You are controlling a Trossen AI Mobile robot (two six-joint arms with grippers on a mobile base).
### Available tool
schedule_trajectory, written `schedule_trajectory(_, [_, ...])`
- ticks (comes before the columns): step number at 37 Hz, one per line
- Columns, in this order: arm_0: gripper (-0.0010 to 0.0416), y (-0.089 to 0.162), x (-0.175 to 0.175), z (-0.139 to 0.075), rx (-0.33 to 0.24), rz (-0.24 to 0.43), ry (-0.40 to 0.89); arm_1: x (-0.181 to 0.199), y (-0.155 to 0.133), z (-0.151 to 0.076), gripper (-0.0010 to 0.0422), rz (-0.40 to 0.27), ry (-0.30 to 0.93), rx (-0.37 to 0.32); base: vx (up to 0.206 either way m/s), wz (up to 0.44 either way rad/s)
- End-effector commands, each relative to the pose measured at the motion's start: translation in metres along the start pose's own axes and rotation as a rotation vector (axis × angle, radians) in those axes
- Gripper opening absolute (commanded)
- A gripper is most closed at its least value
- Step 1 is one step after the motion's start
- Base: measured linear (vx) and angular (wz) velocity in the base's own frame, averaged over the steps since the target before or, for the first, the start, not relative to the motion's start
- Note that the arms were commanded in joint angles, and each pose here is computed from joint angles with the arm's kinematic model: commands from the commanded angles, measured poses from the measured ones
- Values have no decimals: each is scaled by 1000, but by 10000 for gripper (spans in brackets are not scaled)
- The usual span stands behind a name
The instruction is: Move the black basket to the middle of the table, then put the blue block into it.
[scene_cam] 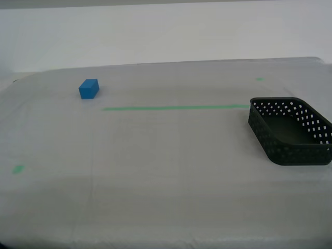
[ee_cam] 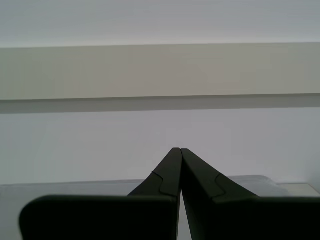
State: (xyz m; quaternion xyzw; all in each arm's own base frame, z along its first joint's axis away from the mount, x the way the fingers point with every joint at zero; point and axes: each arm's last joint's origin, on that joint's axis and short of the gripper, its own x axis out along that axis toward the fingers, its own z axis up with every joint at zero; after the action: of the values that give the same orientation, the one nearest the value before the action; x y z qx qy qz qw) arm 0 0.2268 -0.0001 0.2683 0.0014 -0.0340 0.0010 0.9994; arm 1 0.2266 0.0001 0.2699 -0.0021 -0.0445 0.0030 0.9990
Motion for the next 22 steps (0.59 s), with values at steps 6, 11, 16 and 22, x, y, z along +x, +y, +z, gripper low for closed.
schedule_trajectory(6, [0, 0, 0, 1, 0, 1, -7, 0, 0, 1, 0, 0, -4, 1, 0, 0])
schedule_trajectory(11, [0, 0, 0, 1, 1, 2, -6, 0, 0, 1, 0, 0, -4, 1, 0, 0])
schedule_trajectory(16, [0, 0, 0, 1, 5, 2, -7, 0, 0, 1, 0, 0, -4, 1, 0, 0])
schedule_trajectory(22, [0, 0, 0, 1, 11, 2, -7, 0, 0, 1, 0, 0, -4, 1, 0, 0])
